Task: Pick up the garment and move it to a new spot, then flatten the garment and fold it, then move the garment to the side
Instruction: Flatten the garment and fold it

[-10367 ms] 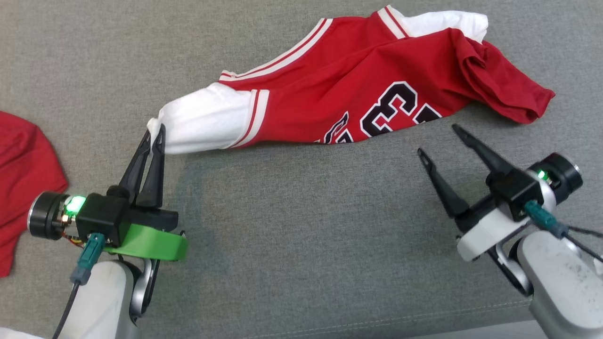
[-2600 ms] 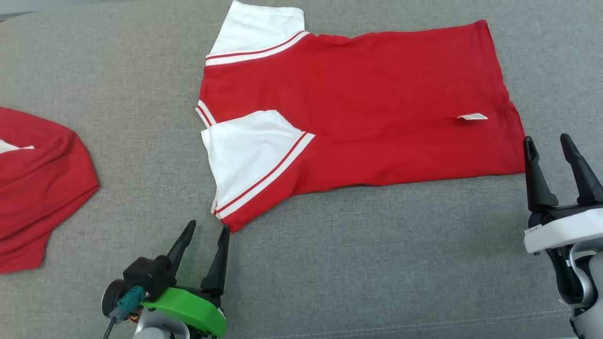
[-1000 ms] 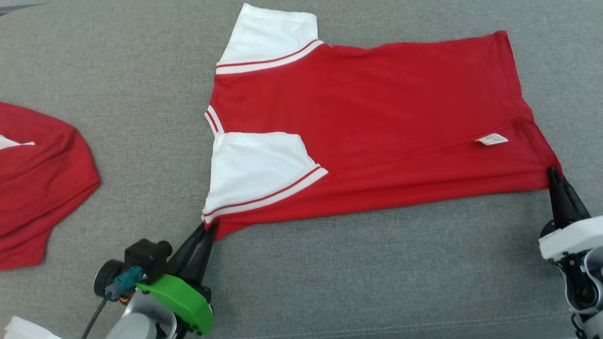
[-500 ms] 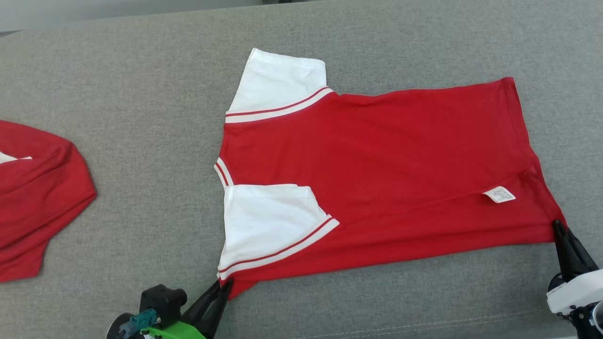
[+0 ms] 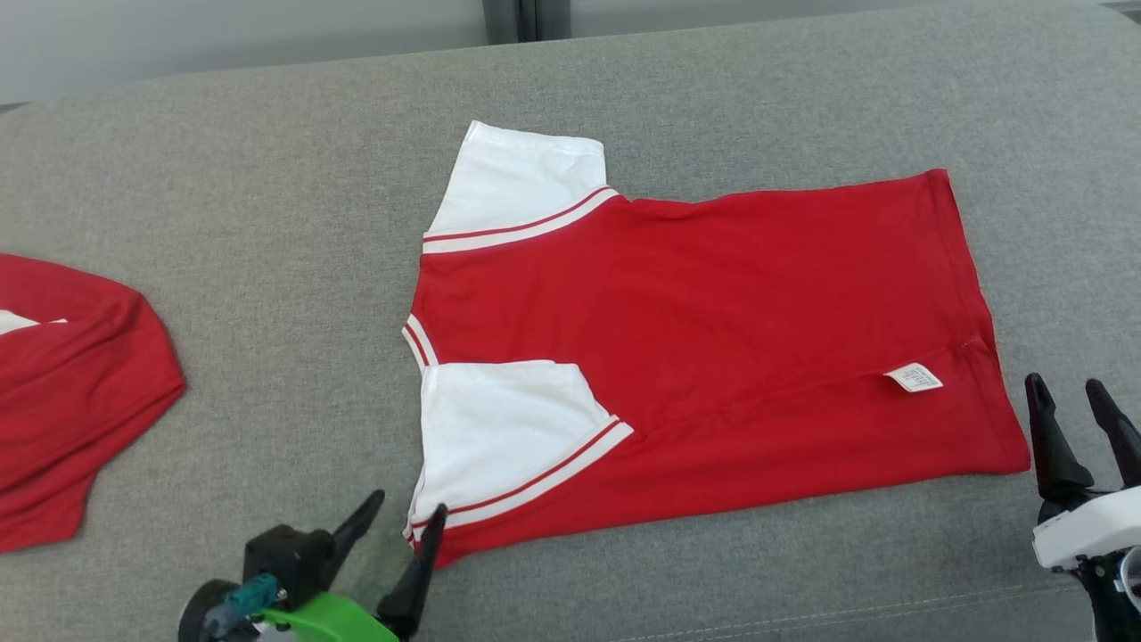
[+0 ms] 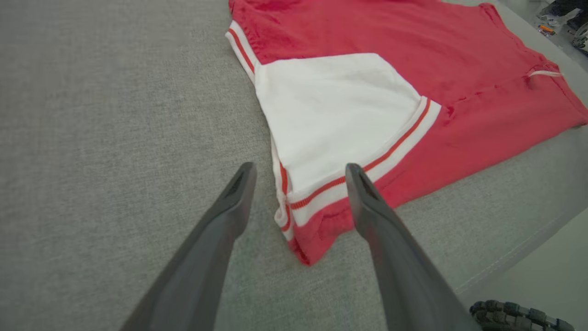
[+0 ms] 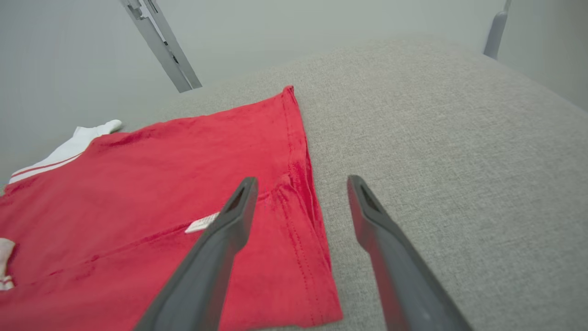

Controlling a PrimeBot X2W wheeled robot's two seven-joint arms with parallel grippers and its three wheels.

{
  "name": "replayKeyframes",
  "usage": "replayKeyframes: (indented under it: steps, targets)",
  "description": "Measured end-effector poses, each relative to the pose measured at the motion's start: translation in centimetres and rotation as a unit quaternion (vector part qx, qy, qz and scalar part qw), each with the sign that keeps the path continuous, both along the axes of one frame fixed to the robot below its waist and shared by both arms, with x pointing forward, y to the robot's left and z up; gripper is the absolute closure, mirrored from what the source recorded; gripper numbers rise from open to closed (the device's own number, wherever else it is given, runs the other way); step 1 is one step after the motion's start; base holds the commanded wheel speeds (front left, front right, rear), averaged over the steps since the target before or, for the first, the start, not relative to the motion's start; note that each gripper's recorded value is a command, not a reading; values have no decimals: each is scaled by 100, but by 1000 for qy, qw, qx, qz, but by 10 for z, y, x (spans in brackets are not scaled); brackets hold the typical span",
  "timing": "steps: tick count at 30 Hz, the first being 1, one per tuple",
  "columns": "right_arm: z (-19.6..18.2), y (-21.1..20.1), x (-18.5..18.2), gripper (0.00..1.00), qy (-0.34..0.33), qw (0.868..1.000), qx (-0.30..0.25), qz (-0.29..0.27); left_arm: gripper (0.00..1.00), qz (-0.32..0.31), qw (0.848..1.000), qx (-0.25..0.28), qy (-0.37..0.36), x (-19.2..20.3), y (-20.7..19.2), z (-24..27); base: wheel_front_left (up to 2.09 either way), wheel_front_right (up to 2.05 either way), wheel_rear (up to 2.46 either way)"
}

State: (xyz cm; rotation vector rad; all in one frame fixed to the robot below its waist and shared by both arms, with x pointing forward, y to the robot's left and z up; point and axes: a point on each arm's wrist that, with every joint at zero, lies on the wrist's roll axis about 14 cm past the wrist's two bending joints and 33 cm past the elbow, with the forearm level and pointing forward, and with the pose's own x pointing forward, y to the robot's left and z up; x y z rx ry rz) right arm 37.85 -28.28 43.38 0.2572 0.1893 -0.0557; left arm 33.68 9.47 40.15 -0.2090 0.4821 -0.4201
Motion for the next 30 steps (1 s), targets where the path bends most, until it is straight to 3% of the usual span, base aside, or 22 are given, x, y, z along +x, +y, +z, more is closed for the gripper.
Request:
replayKeyframes:
  steps: [4, 10, 13, 20, 25, 30]
  targets:
    - [22, 21, 14, 0, -43, 999, -10, 26, 0, 13, 998, 14, -54, 31, 14, 30, 0, 0, 0]
    - [30, 50, 32, 0, -66, 995, -19, 68, 0, -37, 984, 106, -136, 110, 28, 93, 0, 0, 0]
    - [32, 55, 47, 0, -74, 994, -20, 77, 0, -49, 981, 119, -145, 151, 31, 119, 0, 0, 0]
    - [17, 71, 74, 0, -69, 993, -14, 98, 0, -53, 988, 128, -64, 226, 38, 120, 0, 0, 0]
    - [-2, 71, 84, 0, -52, 994, -13, 99, 0, -89, 989, 110, 32, 246, 17, 79, 0, 0, 0]
    - [-17, 65, 93, 0, -40, 995, -11, 89, 0, -99, 986, 124, 57, 275, 11, 55, 0, 0, 0]
